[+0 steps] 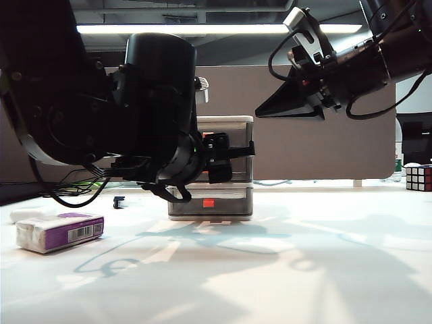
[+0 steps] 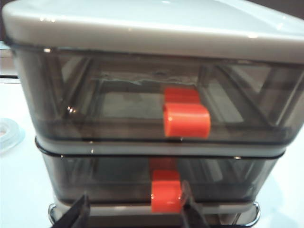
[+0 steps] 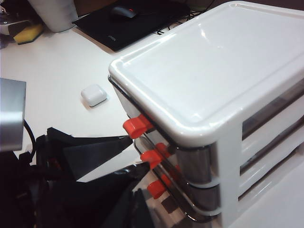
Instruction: Open the second layer of the drawer on the table, pick up a pack of napkins on the table and put it in, and finally close the drawer.
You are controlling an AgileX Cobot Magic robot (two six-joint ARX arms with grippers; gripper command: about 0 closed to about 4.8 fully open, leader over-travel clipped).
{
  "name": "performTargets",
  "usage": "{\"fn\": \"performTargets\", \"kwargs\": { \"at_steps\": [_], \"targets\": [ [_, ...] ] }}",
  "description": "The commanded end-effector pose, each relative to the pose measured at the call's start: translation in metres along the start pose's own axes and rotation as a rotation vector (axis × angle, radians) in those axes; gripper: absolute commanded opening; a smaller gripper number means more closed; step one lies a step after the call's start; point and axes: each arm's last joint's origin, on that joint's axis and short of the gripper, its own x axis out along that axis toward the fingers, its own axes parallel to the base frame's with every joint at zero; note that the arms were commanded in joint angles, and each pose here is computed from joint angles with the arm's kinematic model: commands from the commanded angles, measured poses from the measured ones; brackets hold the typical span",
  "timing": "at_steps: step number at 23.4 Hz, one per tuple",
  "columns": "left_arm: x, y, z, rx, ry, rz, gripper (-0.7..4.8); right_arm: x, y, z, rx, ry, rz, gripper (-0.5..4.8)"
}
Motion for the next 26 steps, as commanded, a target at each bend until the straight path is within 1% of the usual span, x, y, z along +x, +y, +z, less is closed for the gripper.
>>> {"fn": "performTargets", "kwargs": {
  "at_steps": [1,5,14,17,21,22,23,24,26],
  "targets": [
    [0.001,-0.001,0.003,-0.012,-0.010,-0.027,2.34,0.000,0.001,0.005,-0.023,-0.026,0.009,-0.04],
    [0.004,-0.004,0.001,-0.011,-0.006,-0.041,2.10,0.000,0.001,0.005,-0.029,-0.034,0.008,-0.04],
    [0.013,-0.011,0.003,-0.006,-0.002,-0.041,2.10,0.000,0.001,0.005,-0.029,-0.033,0.008,-0.05],
    [0.014,-0.011,0.003,-0.006,-0.002,-0.036,2.10,0.000,0.001,0.005,-0.029,-0.033,0.008,-0.04],
    [0.015,-0.009,0.000,0.015,0.025,-0.029,2.05,0.000,0.001,0.005,-0.027,-0.031,0.008,-0.04],
    [0.015,-0.009,0.000,0.016,0.026,-0.028,2.00,0.000,0.001,0.005,-0.026,-0.030,0.008,-0.04],
    [0.014,-0.009,0.000,0.017,0.027,-0.029,1.59,0.000,0.001,0.005,-0.026,-0.030,0.008,-0.04],
    [0.014,-0.009,0.000,0.017,0.027,-0.030,1.39,0.000,0.001,0.005,-0.026,-0.030,0.008,-0.05],
    [0.015,-0.009,0.000,0.016,0.027,-0.030,1.37,0.000,0.001,0.005,-0.026,-0.030,0.008,-0.04]
  ]
}}
